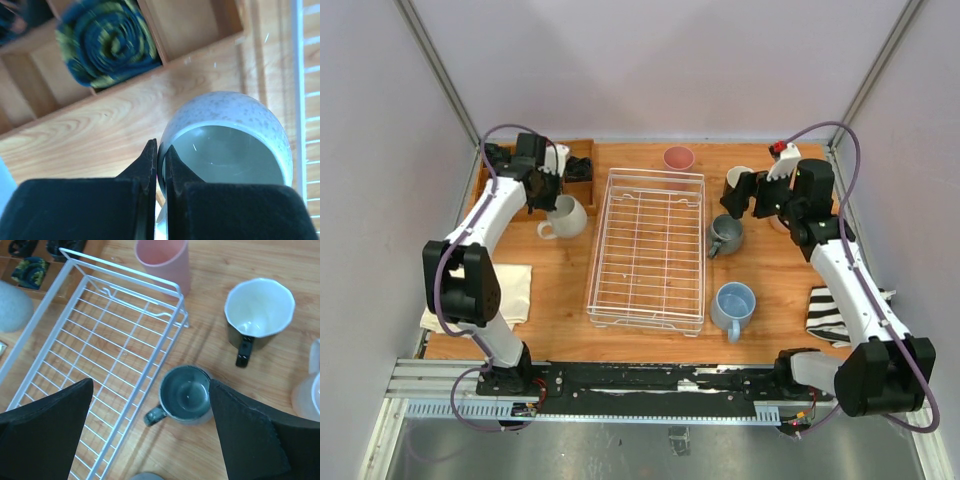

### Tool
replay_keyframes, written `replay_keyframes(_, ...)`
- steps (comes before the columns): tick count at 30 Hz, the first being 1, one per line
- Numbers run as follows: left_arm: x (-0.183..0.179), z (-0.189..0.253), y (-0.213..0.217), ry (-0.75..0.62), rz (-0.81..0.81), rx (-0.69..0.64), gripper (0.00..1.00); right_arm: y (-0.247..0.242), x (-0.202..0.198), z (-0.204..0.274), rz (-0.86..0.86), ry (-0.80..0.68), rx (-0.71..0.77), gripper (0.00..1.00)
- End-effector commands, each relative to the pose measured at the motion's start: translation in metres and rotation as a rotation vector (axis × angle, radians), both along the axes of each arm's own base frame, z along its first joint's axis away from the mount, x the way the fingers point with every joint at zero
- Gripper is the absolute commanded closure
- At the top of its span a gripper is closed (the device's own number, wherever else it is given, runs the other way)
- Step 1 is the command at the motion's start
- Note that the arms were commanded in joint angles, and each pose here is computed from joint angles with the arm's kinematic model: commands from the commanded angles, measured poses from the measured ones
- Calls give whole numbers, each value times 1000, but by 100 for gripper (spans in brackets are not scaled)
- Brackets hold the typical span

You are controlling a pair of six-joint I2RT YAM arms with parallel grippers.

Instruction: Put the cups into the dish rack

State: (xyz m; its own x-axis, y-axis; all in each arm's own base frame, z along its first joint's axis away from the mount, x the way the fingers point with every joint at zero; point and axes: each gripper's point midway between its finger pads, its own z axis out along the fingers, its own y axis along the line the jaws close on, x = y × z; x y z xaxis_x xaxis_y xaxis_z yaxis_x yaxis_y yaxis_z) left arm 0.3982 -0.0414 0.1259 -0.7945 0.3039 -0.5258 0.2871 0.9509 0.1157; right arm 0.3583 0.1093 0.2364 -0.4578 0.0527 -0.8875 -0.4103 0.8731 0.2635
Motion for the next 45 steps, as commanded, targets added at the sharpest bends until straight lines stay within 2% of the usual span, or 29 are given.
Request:
replay_keyframes(1,26,94,-17,-205,15,-179,100,34,-9,25,106,5,46,1)
replay_keyframes(6,25,156,-64,-307,-56,-472,100,68,-20,48,209,77,157,5)
replay_keyframes(11,9,207,-107,-397,-125,-806,99,112,-39,83,382,165,411,7)
replay_keyframes(16,-15,257,-132,-451,-149,-1121,99,149,-64,117,554,157,616,5)
replay_keyframes(21,-29,284,-147,-405,-130,-1299,99,183,-79,119,672,123,659,5)
replay_keyframes(26,-52,296,-175,-322,-139,-1528,100,208,-90,117,738,-2,629,9)
replay_keyframes(31,-66,291,-190,-256,-107,-1621,99,217,-90,120,755,-80,652,11)
replay_keyframes(36,-76,291,-193,-237,-91,-1641,99,219,-81,123,733,-135,657,14)
replay_keyframes(45,-78,292,-190,-268,-70,-1638,100,236,-76,129,755,-132,718,31)
